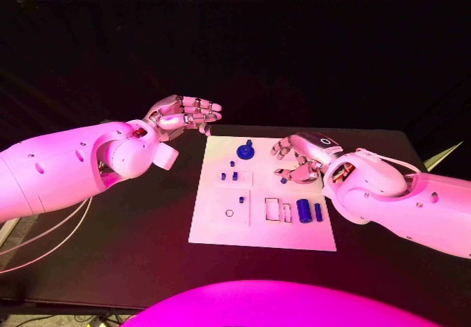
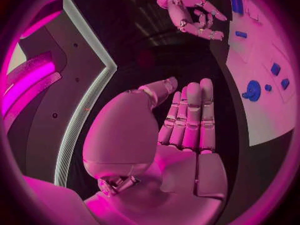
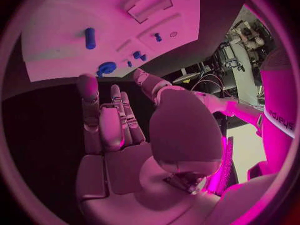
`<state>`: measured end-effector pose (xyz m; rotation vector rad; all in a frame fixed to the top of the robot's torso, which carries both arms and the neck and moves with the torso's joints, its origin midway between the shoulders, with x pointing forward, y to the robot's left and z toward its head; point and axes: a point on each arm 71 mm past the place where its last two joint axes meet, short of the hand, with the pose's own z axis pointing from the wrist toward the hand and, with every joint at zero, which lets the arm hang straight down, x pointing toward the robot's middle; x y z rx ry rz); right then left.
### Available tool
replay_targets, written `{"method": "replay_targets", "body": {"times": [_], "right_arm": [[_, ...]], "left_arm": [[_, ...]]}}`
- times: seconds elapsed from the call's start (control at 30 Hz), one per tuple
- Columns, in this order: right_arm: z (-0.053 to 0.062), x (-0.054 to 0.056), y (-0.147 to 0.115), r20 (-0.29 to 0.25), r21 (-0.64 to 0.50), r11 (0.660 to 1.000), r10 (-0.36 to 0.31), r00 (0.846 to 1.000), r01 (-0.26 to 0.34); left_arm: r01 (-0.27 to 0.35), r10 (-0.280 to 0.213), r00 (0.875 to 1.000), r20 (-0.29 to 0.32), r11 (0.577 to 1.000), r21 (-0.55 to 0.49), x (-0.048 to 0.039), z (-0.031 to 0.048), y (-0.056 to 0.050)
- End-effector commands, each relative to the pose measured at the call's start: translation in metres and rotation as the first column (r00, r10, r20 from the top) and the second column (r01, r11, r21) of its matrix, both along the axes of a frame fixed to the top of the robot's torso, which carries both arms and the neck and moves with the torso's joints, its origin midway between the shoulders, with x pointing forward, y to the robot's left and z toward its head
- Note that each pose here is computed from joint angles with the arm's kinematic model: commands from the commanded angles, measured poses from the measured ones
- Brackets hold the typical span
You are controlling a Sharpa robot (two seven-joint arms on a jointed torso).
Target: Assemble the parts on the task board
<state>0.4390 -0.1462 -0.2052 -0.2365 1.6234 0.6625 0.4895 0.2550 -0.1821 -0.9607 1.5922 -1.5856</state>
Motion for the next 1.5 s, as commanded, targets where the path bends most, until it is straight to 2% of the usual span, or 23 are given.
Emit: {"method": "replay_targets", "body": {"times": [0.03, 0.23, 0.37, 0.77, 1.13, 1.5], "right_arm": [[-0.002, 0.007, -0.012, -0.022, -0.039, 0.999, -0.005, 1.000, 0.004], [-0.011, 0.018, -0.027, -0.094, -0.143, 0.990, -0.030, 0.995, 0.016], [-0.017, 0.023, -0.029, -0.120, -0.187, 0.982, -0.043, 0.992, 0.020], [-0.030, 0.032, -0.016, -0.098, -0.163, 0.986, -0.052, 0.994, 0.036], [-0.047, 0.034, -0.011, -0.164, -0.207, 0.978, -0.060, 0.985, 0.025], [-0.053, 0.033, -0.007, -0.176, -0.206, 0.978, -0.053, 0.983, 0.015]], "left_arm": [[0.005, -0.005, 1.000, 0.003, 1.000, -0.003, 0.0001, 0.0008, -0.001], [0.006, -0.006, 1.000, 0.002, 1.000, -0.003, 0.0004, 0.0004, -0.001], [0.009, -0.009, 1.000, 0.002, 1.000, -0.004, 0.0006, 0.0002, -0.002], [0.012, -0.012, 1.000, 0.001, 1.000, -0.005, 0.0012, -0.0002, -0.003], [0.015, -0.015, 1.000, 0.000, 1.000, -0.006, 0.0013, -0.0004, -0.005], [0.015, -0.015, 1.000, 0.000, 1.000, -0.006, 0.0014, -0.0005, -0.005]]}}
